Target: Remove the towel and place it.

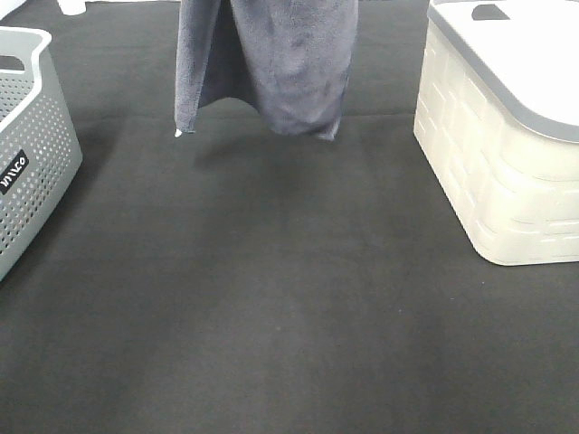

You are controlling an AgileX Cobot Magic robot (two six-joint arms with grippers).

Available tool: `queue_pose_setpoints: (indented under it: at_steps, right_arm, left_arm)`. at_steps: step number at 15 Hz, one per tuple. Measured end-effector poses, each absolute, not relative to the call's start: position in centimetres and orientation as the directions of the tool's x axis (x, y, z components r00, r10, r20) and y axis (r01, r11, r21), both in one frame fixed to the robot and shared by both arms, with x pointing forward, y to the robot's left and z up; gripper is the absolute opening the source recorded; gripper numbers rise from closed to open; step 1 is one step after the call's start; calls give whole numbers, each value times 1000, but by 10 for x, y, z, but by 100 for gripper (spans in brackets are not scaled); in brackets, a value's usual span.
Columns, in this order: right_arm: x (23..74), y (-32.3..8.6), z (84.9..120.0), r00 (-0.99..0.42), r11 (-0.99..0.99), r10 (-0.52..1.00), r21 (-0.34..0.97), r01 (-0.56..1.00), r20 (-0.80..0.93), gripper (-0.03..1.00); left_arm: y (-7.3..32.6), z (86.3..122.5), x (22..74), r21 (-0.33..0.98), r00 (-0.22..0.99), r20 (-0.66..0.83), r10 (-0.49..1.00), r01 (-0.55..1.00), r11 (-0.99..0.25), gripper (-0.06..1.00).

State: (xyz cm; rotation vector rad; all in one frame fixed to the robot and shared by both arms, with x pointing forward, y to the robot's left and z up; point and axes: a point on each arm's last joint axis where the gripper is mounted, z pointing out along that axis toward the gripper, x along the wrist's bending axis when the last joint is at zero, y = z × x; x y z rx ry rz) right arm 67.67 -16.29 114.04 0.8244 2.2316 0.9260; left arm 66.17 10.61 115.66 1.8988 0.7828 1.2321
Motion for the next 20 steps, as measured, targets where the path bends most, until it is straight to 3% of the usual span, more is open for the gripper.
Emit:
queue_pose_setpoints:
  at_steps: [4,10,14,17,20]
  right_arm:
    - [699,-158,1112,-618,544,740,778,315,-267,0]
    - [716,-159,1115,-515,488,791,848,206,-331,0]
    - [716,-154,1071,-631,551,741,745,376,-230,0]
    - [694,-156,1052,-709,619,701,557,553,-75,0]
    - [672,-160,1043,-729,662,680,362,656,77,0]
  left_arm:
    - [112,1132,686,835,359,491,794,66,-546,0]
    - [119,1129,699,839,348,519,781,-36,-542,0]
    - [100,1075,702,747,415,525,743,194,-636,0]
    - [83,1048,675,542,522,523,674,407,-736,0]
    - [90,1029,655,328,682,382,623,530,-782,0]
